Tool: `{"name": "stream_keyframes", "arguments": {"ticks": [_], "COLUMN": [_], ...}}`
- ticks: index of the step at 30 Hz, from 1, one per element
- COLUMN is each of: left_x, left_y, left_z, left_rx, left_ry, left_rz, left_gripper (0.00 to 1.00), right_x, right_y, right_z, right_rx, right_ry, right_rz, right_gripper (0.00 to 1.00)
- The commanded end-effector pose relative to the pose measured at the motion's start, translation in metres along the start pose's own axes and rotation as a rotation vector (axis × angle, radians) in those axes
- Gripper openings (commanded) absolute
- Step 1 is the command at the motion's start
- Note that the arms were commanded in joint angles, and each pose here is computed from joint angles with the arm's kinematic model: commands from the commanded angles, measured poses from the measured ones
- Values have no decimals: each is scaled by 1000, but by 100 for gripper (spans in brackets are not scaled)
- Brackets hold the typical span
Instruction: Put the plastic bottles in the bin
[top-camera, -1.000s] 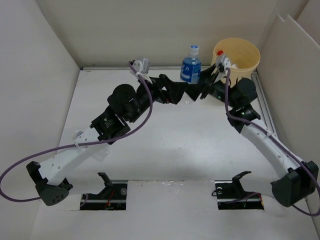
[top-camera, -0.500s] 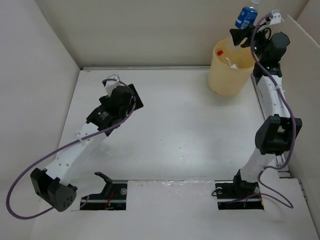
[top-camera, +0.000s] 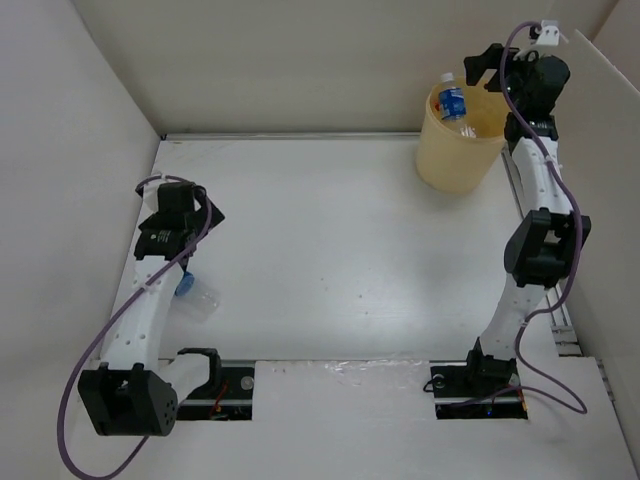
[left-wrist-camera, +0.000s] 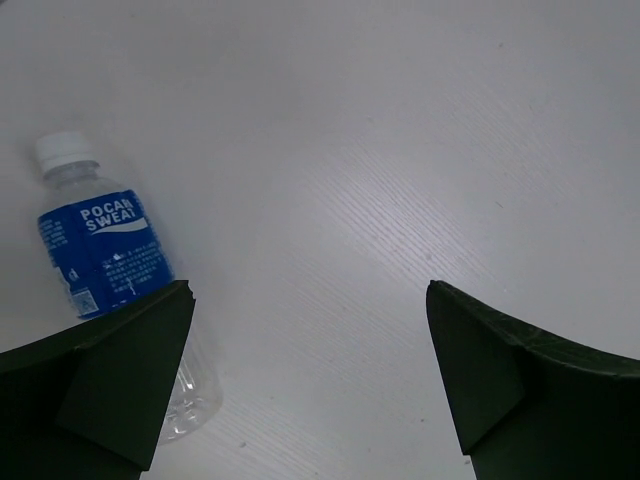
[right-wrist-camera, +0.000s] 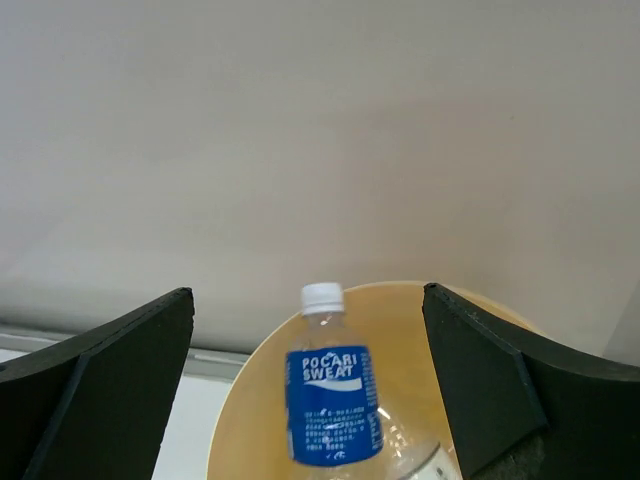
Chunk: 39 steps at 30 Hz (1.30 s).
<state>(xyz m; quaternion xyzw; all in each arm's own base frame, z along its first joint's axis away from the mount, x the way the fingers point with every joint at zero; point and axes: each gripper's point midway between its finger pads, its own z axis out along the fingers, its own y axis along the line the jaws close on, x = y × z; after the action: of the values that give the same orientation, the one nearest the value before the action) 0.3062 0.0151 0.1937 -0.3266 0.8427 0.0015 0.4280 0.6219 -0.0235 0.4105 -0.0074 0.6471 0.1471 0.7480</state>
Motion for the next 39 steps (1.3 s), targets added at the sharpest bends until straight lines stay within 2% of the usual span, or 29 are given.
{"name": "stream_keyframes", "arguments": {"ticks": [1,2,4,5,8,9,10,13,14,15,18,19,22,26,31,35,36,37,38,39], "left_x": [-10,-12,-6,-7,0,0,2,17,20,24,33,36,41,72,72,102,107,108,112,116], "left_y": [19,27,60,66,70,76,84,106,121,120,147,147,150,152,156,162,157,153,149,145], "left_z": [-3,-2,9,12,21,23,25,35,38,40,51,53,73,89,95,108,111,114,115,116], "left_rx": [-30,-56,-150,-180,-231,-265,-299,-361,-398,-366,-410,-399,-386,-386,-399,-434,-432,-416,-401,-390], "left_ry": [-9,-9,22,19,104,114,124,216,247,285,318,343,360,479,459,539,547,549,554,557], "left_rz": [-58,-73,-120,-141,-114,-113,-115,-162,-200,-229,-318,-323,-347,-350,-354,-350,-321,-317,-312,-294], "left_gripper": [100,100,100,100,100,100,100,100,100,100,100,100,100,100,100,98,95,86,71,19], "right_x": [-46,-30,-41,-16,-17,1,-9,6,-3,-8,-15,-10,-30,-49,-65,-79,-77,-77,-83,-87], "right_y": [30,30,51,69,114,122,134,162,168,174,191,196,212,226,231,238,241,241,246,247], "right_z": [-17,-23,-42,-47,-70,-77,-88,-103,-109,-112,-122,-122,-135,-148,-159,-172,-175,-175,-180,-184], "right_rx": [-36,-41,-79,-122,-199,-217,-236,-285,-291,-302,-334,-345,-377,-405,-422,-436,-444,-445,-456,-458], "right_ry": [-73,-33,-34,20,30,69,52,83,64,54,39,49,7,-36,-68,-100,-97,-97,-112,-123], "right_rz": [-43,-30,-20,1,-1,13,-2,5,-9,-11,-12,-7,-25,-52,-61,-67,-64,-64,-76,-79], "right_gripper": [100,100,100,100,100,100,100,100,100,100,100,100,100,100,100,100,100,100,100,100]}}
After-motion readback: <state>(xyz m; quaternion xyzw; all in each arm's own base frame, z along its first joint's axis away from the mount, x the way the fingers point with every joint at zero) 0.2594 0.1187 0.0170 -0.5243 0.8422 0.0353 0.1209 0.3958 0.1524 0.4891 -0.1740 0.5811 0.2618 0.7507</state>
